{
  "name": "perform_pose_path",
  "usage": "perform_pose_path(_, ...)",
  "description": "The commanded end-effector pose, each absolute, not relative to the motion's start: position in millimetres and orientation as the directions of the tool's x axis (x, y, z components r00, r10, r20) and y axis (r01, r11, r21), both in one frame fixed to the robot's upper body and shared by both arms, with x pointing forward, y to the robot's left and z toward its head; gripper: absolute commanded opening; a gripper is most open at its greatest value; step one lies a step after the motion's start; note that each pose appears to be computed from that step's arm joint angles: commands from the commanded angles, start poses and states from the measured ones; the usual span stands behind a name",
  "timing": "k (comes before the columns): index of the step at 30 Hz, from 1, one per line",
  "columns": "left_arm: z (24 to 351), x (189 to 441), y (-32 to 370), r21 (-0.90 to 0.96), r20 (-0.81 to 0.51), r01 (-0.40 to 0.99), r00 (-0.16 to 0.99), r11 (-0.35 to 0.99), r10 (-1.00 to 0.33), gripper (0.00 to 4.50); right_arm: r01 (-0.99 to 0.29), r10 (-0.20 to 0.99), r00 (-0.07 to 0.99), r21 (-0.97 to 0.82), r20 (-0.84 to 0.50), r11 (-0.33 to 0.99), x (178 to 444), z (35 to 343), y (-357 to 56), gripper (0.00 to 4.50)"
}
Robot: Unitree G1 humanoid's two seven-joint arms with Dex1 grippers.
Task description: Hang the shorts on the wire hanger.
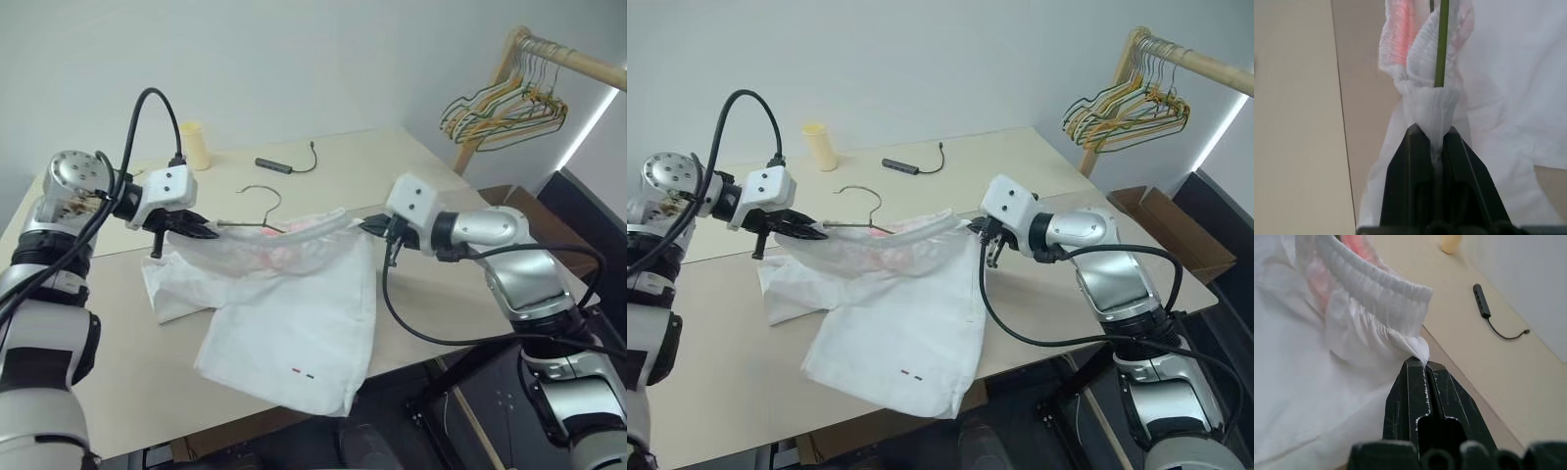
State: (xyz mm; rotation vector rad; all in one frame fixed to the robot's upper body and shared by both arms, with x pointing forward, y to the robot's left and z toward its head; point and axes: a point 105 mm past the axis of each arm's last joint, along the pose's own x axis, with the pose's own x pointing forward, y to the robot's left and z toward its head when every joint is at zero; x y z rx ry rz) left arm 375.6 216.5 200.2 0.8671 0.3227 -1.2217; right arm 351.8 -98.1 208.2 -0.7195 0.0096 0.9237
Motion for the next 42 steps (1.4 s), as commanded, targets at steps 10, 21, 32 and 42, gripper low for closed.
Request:
perform_pose_path(10,224,371,210,0.45,-0.535,0.887,0.358,0.1,-0.765,0.0,-0.647,0.774,0.603,-0.686,-0.193,0.334,346,235,-63,0.03)
perform_pose_path(21,219,364,206,0.433,-0.483,0.893,0.343,0.12,-0.806,0.0,-0.721,0.818,0.518,-0.643,-0.25,0.259,340,214,-68,1.41)
perform_pose_path(32,219,354,204,0.401,-0.491,0.914,0.275,0.066,-0.827,0.0,-0.852,0.894,0.403,-0.436,-0.196,0.288,354,204,-85,2.8)
perform_pose_path(42,220,354,197,0.399,-0.47,0.915,0.257,0.057,-0.844,0.0,-0.898,0.918,0.322,-0.382,-0.231,0.218,349,198,-73,2.8)
